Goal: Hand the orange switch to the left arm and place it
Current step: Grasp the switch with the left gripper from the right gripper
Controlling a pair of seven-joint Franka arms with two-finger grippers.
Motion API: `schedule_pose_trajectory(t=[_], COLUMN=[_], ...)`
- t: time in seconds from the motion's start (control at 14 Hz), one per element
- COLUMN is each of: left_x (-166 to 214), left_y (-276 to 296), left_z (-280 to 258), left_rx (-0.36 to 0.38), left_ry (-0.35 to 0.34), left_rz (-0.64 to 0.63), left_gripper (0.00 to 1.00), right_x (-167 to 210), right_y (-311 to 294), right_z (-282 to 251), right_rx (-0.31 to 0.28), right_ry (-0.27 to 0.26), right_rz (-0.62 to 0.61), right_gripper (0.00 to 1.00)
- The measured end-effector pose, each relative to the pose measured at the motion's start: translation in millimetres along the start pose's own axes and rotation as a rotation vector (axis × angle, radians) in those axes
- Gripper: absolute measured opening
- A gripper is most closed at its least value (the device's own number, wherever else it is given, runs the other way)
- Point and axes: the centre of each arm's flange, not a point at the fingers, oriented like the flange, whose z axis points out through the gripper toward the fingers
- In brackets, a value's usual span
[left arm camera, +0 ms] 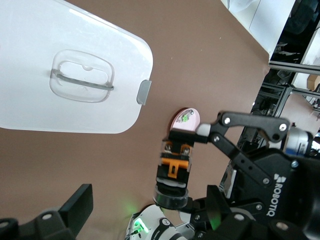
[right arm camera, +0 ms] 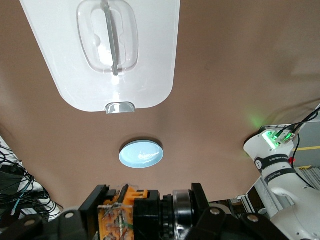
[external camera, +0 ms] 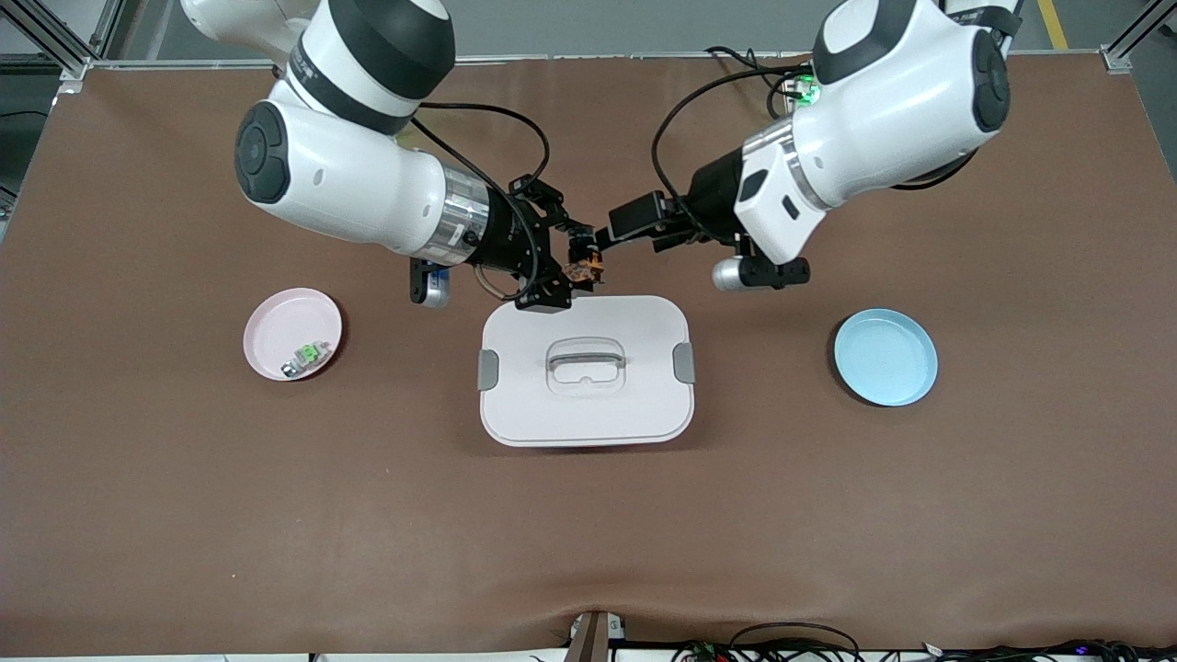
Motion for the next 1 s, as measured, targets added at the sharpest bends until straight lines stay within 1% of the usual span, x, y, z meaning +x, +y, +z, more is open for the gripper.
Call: schedule_pose_trajectory(t=[0.21, 0.71, 1.0], left_x=[-9, 3, 9], left_y=[2, -4, -7], left_z=[14, 20, 16], left_rx=[0.016, 0.017, 0.016], left_ry=[-0.015, 0.003, 0.01], left_rz=[0.012, 0.018, 0.012], left_gripper=[1.0, 1.0, 1.0], right_x=[-8, -22, -25], right_y=[-3, 5, 4], right_z=[2, 8, 7], right_rx=[0.008, 0.011, 0.034], right_ry=[-0.013, -0.03, -0.046], right_rz=[0.002, 0.015, 0.013], right_gripper=[0.73, 0.73, 0.73])
